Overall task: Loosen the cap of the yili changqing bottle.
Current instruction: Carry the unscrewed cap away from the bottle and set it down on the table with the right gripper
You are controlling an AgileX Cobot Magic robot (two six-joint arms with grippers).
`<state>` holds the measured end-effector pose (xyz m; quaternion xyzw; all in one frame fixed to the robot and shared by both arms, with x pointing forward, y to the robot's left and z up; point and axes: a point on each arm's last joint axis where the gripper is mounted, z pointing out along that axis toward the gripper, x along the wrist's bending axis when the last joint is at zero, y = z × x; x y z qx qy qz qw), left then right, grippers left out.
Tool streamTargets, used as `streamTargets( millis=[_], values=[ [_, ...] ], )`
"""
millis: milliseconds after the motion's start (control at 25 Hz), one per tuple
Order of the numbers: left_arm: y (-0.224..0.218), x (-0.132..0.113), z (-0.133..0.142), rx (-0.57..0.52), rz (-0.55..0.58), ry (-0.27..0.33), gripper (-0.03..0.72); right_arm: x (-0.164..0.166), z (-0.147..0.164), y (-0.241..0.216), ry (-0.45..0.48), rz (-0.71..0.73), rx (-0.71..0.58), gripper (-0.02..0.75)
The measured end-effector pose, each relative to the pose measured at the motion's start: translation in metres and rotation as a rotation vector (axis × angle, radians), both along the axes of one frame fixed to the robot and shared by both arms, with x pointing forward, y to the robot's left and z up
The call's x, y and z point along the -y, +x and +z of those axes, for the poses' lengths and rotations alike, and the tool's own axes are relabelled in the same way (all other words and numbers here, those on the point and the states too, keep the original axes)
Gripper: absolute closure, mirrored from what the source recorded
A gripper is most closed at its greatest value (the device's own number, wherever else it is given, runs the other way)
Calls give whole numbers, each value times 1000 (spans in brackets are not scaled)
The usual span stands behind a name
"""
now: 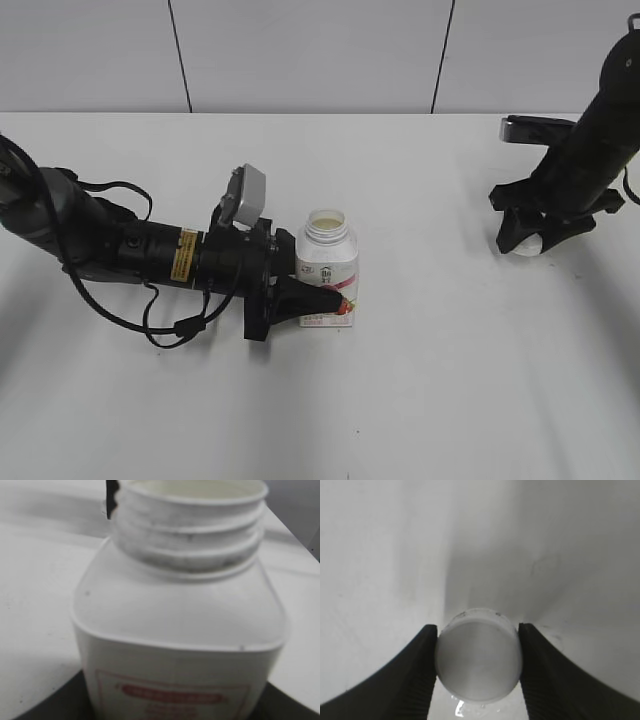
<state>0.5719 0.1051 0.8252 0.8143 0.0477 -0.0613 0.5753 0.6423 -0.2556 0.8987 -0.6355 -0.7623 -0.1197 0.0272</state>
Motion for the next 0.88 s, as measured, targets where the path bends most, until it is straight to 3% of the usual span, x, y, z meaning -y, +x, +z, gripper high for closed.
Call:
streamTargets(
  millis=[760, 880],
  values=[
    [0, 0, 0, -2, 0, -1, 312, 6, 0, 12, -61, -43, 137, 349],
    [0, 0, 0, -2, 0, -1, 312, 6, 1, 12, -61, -45, 138, 310]
  ],
)
